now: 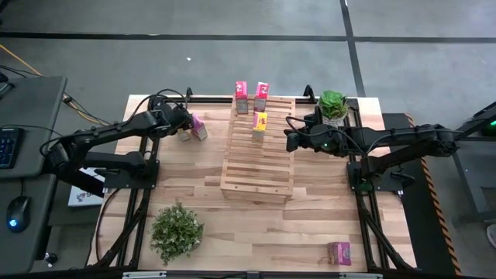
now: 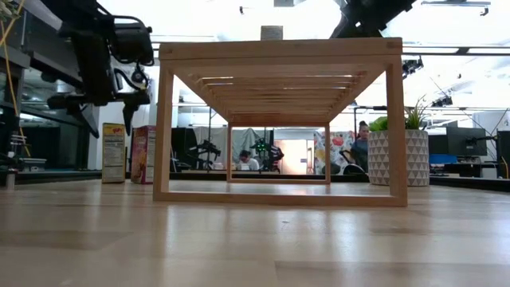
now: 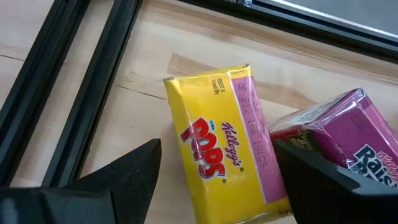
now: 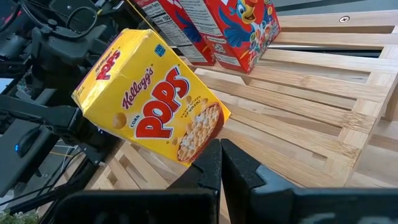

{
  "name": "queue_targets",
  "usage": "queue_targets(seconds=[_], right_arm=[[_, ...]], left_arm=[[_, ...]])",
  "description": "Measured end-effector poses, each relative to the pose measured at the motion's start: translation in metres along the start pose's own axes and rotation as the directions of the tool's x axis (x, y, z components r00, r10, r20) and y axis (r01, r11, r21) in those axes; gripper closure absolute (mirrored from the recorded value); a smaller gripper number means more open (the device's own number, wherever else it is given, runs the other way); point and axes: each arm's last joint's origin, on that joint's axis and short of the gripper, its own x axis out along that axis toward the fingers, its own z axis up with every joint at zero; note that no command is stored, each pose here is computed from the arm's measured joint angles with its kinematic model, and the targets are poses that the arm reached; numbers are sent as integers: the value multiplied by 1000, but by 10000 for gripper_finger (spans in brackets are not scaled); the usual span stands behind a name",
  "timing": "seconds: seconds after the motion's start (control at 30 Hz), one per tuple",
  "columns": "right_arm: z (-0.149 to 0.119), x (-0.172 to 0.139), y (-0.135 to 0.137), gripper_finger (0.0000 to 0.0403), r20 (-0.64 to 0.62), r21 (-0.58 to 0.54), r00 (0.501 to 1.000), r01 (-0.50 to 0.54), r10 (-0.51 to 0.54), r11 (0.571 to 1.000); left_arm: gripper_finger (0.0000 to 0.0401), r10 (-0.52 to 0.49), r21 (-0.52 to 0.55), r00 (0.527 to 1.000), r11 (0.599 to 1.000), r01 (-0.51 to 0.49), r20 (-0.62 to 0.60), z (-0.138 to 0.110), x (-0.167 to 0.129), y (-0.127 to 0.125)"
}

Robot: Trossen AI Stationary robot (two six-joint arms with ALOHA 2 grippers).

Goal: Stack cereal on shelf
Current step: Put the yellow cereal box on the shelf aligned with the yellow cereal box

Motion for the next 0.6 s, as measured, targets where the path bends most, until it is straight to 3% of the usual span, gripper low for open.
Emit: queue_targets(seconds=[0.17,0.6], right_arm=[[0,0,0,403,-1,0,1000,-1,1,1000],[0,0,0,403,-12,0,1000,-8,8,1000]], left_arm=[[130,1,-20,1000,1000,-1,-1,0,0,0],[261,-60,-4,998,998,60,-1,5,-14,6]])
